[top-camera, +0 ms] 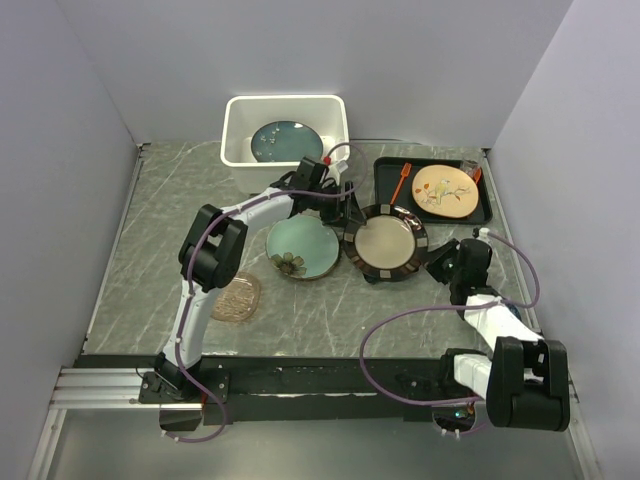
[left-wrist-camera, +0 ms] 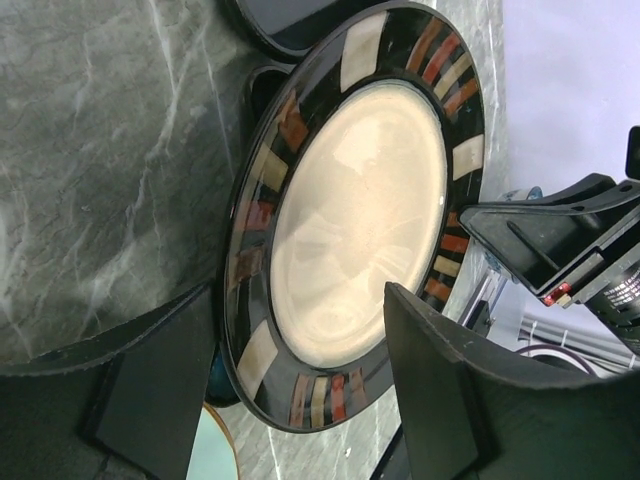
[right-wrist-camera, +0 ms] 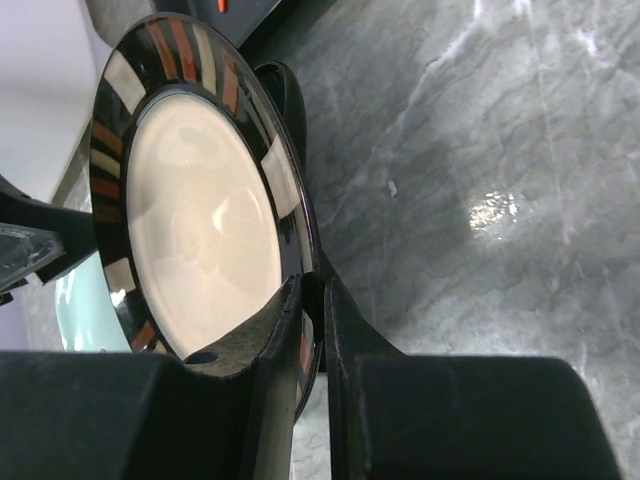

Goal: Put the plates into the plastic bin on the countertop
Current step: Pick up the plate at the center of the board.

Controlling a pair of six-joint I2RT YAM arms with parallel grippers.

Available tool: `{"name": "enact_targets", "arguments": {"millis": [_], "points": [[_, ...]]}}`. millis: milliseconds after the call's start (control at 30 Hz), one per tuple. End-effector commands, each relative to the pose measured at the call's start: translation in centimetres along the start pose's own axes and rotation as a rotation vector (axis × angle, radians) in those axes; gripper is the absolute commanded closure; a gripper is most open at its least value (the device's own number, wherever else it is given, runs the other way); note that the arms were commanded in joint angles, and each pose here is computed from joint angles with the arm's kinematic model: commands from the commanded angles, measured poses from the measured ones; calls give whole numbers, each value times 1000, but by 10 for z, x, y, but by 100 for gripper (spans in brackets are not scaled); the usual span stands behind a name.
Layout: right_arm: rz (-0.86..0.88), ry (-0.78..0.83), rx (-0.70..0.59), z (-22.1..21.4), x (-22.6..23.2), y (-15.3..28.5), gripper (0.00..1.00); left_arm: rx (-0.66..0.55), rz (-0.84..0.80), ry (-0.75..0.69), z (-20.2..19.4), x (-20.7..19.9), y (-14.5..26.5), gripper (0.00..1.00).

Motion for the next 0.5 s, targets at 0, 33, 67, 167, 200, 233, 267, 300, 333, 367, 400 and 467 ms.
{"name": "enact_targets", "arguments": {"millis": [0, 33, 67, 167, 200, 233, 267, 300, 333, 367, 400, 467], "points": [[86, 4, 55, -12, 12, -1, 96, 21, -58, -28, -4, -9, -1, 31], [87, 1, 61, -13, 11, -1, 96, 32, -66, -15, -7, -8, -2, 31], [96, 3, 67, -14, 12, -1, 96, 28, -109, -32, -6, -16, -1, 31], [124, 4, 74, -17, 14, -3, 96, 43, -176, -29, -12, -24, 3, 31], [147, 5, 78, -19, 16, -3, 96, 34, -221, -56, -10, -32, 6, 31], [157, 4, 81, -19, 17, -3, 96, 37, -230, -55, -13, -32, 7, 32], [169, 5, 82, -19, 19, -3, 96, 34, -252, -66, -12, -37, 10, 31], [188, 5, 85, -20, 21, -3, 96, 31, -301, -95, -11, -46, 14, 31], [197, 6, 87, -20, 23, -3, 96, 39, -314, -86, -14, -45, 16, 32], [207, 7, 87, -19, 24, -2, 96, 38, -341, -99, -15, -52, 19, 32], [223, 11, 85, -19, 26, -2, 96, 45, -366, -108, -17, -56, 23, 32], [245, 15, 81, -18, 30, 0, 96, 39, -416, -125, -18, -64, 28, 32]]}}
Point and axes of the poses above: each gripper's point midway between its finger pads, its own y axis back along the fingers, its own x axis along the line the jaws close on, z = x × y, the point moved 3 cm from there along y, back along the fingers, and after that the axes turned 4 degrees about y, right-handed, at the moved point
